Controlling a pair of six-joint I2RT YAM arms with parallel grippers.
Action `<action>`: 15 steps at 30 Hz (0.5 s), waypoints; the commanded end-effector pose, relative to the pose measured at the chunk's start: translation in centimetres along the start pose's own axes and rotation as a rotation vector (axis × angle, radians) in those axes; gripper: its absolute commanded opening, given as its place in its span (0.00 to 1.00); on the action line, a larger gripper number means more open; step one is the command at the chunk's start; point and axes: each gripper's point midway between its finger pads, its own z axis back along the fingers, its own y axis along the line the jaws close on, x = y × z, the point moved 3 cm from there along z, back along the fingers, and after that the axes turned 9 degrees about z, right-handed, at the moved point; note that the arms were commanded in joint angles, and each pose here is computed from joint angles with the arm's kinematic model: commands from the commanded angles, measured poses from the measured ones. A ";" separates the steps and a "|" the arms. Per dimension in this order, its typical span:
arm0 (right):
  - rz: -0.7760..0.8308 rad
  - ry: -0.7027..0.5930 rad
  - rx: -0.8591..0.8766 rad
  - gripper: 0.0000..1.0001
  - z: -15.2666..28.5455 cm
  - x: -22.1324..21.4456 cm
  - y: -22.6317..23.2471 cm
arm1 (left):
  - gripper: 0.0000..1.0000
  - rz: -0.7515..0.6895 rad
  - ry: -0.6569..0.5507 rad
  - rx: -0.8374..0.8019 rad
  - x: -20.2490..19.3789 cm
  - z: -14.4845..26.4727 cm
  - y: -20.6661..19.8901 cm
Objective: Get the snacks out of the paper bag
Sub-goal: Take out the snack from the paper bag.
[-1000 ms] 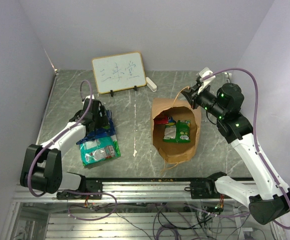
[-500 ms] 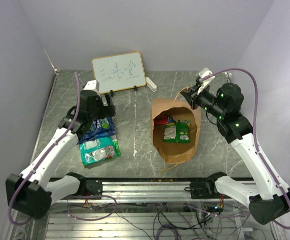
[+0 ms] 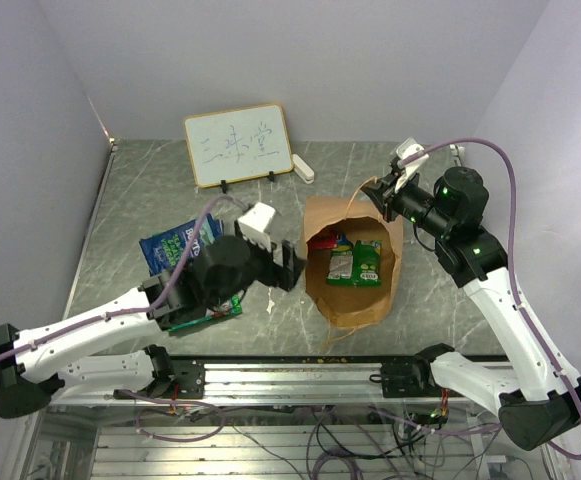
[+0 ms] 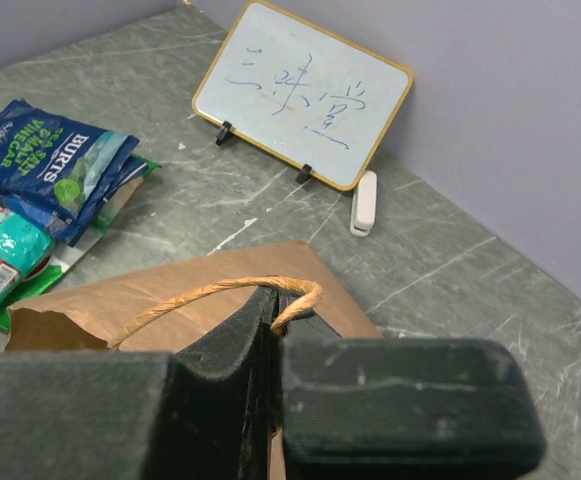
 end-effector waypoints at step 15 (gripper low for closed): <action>-0.005 -0.043 0.004 0.00 0.6 3.0 -0.5 | 0.85 -0.841 0.123 -0.300 -8.0 -9.9 -8.1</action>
